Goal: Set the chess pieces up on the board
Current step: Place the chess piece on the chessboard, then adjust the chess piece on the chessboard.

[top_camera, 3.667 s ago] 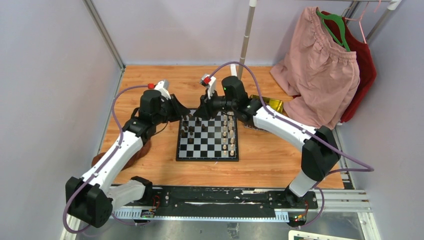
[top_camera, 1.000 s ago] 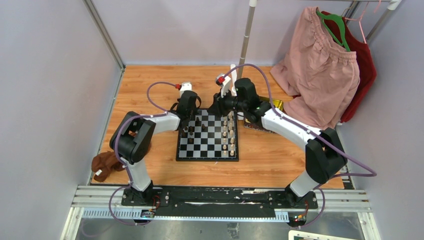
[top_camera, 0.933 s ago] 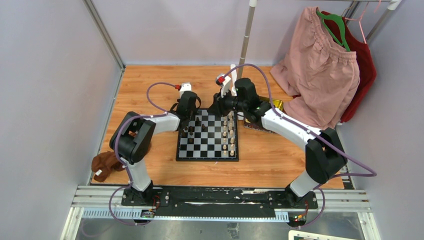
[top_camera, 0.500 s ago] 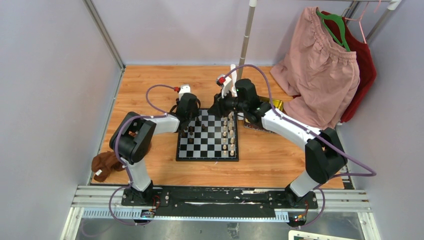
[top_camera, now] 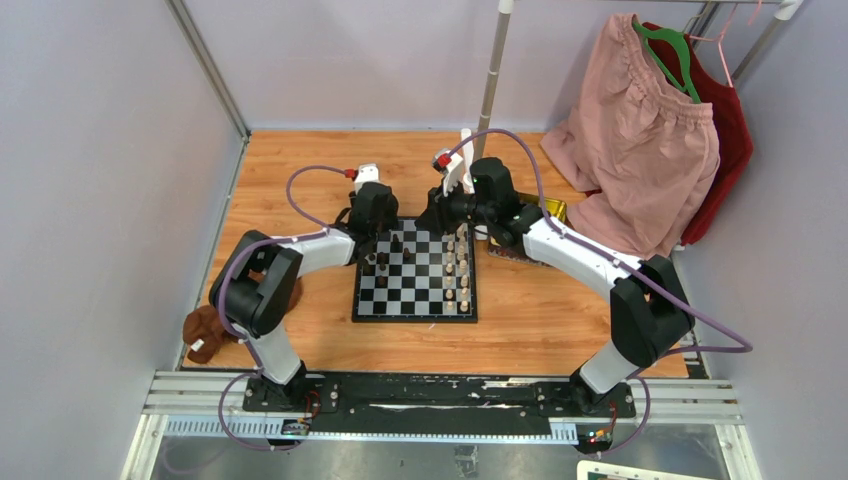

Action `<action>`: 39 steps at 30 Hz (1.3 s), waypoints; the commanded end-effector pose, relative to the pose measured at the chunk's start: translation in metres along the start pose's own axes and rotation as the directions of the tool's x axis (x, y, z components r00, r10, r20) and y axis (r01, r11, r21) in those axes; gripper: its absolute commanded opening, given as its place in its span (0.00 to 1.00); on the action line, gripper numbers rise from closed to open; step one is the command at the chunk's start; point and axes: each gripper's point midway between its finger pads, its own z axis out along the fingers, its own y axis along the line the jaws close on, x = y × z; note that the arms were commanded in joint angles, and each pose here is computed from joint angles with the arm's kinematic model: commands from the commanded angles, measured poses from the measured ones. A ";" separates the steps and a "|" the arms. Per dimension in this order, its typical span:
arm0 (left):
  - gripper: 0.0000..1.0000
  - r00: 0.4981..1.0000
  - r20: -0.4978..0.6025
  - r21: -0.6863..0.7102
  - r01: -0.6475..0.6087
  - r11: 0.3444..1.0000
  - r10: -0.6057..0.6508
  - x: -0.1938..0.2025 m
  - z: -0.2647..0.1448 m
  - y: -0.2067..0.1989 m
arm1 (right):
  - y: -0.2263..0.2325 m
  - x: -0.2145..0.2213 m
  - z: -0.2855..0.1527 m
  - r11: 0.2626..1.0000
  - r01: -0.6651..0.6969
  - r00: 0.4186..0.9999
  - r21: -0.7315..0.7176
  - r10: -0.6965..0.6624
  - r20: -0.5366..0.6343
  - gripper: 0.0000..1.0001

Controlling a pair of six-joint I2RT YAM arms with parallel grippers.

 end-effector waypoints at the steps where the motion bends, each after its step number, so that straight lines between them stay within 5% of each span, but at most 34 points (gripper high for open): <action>1: 0.55 0.997 0.076 0.038 0.028 0.999 -0.031 -0.036 -0.007 -0.015 | 0.001 -0.017 -0.009 1.000 0.018 0.999 -0.003 -0.018 0.045 0.34; 12: 0.51 0.989 0.091 -0.101 0.125 0.987 -0.116 -0.052 -0.066 0.027 | 0.002 -0.022 -0.013 1.000 0.023 0.998 0.009 -0.023 0.051 0.33; 20: 0.32 0.979 0.026 -0.181 0.202 0.962 -0.201 -0.016 -0.092 0.062 | 0.003 -0.022 -0.010 1.000 0.006 0.999 0.008 -0.007 0.043 0.29; 26: 0.32 0.960 -0.026 -0.186 0.269 0.945 -0.278 -0.003 -0.089 0.073 | 0.004 -0.020 -0.007 1.000 0.004 0.999 0.005 -0.004 0.033 0.29; 39: 0.42 0.979 -0.115 -0.112 0.156 0.981 -0.169 0.006 -0.068 0.057 | 0.002 -0.014 -0.001 1.000 0.003 1.000 0.013 -0.003 0.011 0.28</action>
